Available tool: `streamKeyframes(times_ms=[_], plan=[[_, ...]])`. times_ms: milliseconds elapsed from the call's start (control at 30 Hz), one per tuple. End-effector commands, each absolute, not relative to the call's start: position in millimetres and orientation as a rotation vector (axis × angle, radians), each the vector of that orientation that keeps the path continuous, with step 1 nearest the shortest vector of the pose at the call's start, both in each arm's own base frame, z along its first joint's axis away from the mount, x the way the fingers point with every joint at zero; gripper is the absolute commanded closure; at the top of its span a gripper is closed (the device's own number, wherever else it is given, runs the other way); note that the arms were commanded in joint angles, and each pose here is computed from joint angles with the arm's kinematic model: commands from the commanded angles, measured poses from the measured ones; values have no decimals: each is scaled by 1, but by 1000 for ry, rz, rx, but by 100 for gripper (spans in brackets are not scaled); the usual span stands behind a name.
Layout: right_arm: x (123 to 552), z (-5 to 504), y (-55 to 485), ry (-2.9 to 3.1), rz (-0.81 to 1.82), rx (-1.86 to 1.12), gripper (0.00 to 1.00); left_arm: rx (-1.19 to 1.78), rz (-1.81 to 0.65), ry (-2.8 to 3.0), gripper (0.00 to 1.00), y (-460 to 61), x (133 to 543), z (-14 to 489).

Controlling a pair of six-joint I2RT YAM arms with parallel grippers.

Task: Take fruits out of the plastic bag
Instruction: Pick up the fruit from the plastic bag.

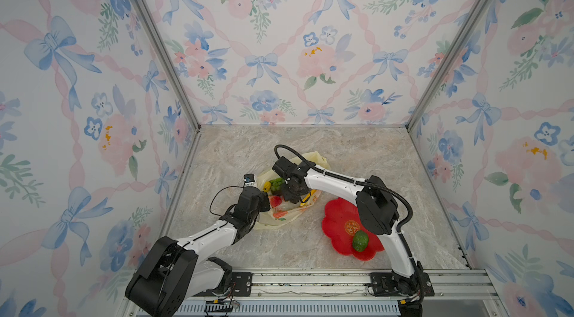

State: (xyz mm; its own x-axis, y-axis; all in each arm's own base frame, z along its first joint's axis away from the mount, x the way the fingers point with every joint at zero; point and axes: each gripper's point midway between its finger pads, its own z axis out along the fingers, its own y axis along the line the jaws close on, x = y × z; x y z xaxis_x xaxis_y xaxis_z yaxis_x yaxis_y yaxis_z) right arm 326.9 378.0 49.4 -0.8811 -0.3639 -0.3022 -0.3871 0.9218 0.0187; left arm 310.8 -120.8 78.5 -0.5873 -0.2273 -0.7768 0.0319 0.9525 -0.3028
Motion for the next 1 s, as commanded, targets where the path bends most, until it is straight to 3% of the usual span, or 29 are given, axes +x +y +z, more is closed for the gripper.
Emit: streamKeyframes(times_ms=[0, 567, 967], plan=[[326, 36, 373, 2832, 83, -553, 42, -142, -356, 2176, 93, -119, 309, 79], [308, 113, 351, 2732, 184, -534, 56, -142, -357, 2178, 93, -119, 309, 79], [262, 146, 272, 2802, 94, -501, 57, -142, -359, 2181, 93, -119, 309, 78]])
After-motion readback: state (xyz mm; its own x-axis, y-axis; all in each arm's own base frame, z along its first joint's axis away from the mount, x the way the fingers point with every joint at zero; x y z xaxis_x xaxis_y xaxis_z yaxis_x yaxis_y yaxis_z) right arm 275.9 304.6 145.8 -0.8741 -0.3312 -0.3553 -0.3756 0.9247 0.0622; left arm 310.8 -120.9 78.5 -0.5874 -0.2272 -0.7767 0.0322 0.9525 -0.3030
